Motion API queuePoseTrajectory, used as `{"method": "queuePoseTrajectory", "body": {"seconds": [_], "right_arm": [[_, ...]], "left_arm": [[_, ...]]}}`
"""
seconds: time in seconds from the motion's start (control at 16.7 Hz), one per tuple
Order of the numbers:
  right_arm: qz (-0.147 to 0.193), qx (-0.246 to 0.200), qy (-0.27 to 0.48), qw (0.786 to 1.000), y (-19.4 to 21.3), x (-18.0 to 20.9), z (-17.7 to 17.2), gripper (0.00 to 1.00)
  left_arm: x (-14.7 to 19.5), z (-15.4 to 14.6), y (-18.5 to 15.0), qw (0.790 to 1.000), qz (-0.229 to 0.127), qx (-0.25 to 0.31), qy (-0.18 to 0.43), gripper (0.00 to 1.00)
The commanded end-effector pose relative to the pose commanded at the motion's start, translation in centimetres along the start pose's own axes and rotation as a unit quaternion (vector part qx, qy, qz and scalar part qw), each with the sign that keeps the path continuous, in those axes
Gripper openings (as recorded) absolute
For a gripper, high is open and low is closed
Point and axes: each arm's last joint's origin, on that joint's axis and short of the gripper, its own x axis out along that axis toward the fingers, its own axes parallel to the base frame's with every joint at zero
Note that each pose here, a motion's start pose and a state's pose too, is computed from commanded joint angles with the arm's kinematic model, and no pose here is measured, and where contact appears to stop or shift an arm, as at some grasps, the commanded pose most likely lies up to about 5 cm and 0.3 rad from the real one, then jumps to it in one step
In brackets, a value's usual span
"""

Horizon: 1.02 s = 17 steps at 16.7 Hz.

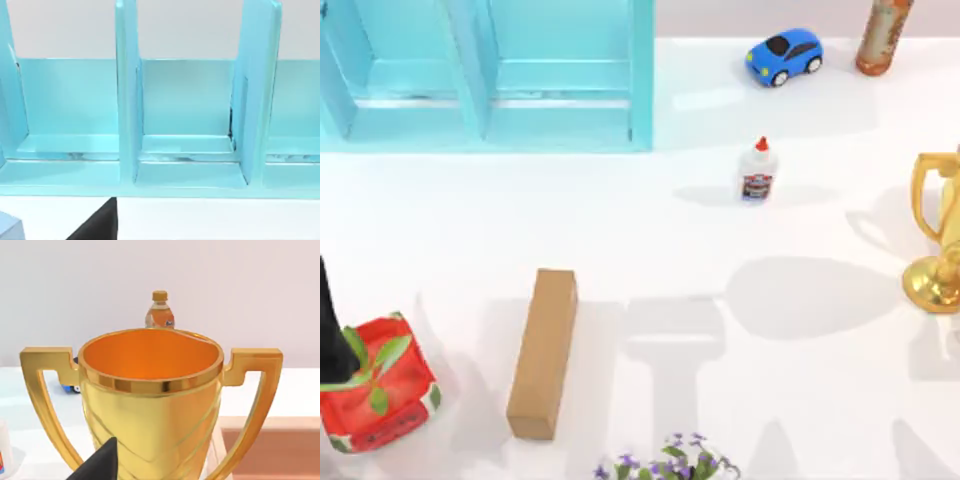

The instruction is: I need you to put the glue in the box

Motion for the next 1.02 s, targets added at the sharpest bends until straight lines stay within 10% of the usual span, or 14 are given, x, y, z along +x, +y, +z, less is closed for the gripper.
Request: {"method": "queuePoseTrajectory", "body": {"seconds": [1.02], "right_arm": [[0.039, 0.093, -0.054, 0.993, 9.5, 8.6, 11.8, 1.0]], "left_arm": [[0.0, 0.0, 0.0, 1.0, 0.0, 0.0, 0.0, 1.0]]}}
